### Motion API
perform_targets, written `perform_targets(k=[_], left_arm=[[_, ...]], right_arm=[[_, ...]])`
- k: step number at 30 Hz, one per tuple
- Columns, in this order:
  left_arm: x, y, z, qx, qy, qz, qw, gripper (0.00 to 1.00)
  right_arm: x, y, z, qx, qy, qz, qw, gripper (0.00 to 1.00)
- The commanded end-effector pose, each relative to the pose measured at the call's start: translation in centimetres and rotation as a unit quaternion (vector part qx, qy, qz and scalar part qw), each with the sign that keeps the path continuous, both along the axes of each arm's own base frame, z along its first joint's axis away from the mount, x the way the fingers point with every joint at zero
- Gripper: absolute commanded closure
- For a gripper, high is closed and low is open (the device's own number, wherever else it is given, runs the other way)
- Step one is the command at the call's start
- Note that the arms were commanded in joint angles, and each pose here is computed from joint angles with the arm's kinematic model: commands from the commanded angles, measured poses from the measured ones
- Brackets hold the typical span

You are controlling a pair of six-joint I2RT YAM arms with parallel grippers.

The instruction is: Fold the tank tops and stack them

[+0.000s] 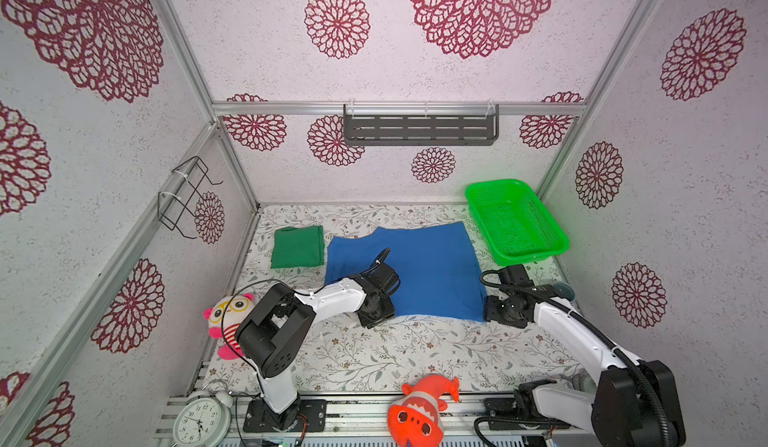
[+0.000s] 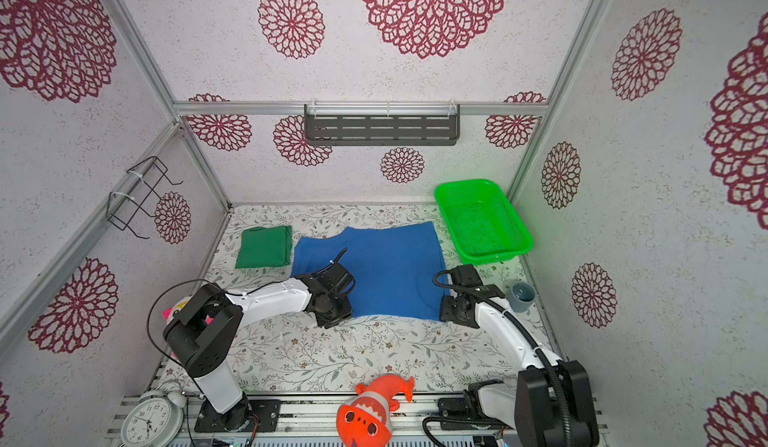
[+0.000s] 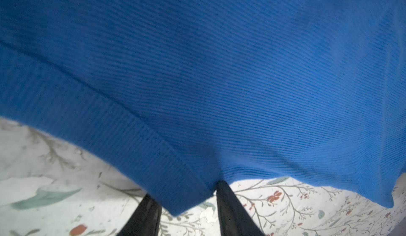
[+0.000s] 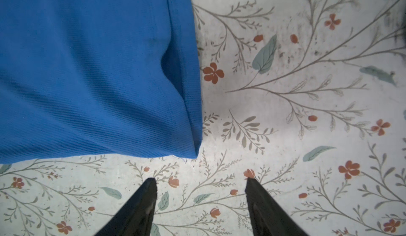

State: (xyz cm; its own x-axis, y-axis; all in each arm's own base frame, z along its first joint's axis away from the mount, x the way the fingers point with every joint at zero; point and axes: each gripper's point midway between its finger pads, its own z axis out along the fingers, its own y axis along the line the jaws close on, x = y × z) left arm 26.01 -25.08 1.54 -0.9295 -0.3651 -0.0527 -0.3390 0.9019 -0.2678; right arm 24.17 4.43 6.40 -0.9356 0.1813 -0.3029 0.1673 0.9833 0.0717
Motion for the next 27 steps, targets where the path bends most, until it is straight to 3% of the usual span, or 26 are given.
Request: perform_targets(k=[1,12,21,27], left_arm=[[0.0,-0.2,-1.0,0.007,0.004,-0.001,1.000,0.59],[-0.5,0.4,-1.3,0.013,0.011,0.000,1.000,0.78],[-1.0,1.2,-1.4,0.022,0.014,-0.003,1.000,0.85],[-1.6,2.2,-1.5,0.033,0.012,-0.004,0.999,0.91]], right_arm=[[0.7,0.0,-0.2,0.005,-0.010,-0.017,1.000,0.33],[0.7,0.6,-2.6,0.024,0.008,-0.029,0.999,0.46],[0.4,1.9,-4.0,0.071,0.011,-0.050,0.996,0.56],[0.2,0.8,-3.5,0.044,-0.003,-0.054,0.998,0.84]])
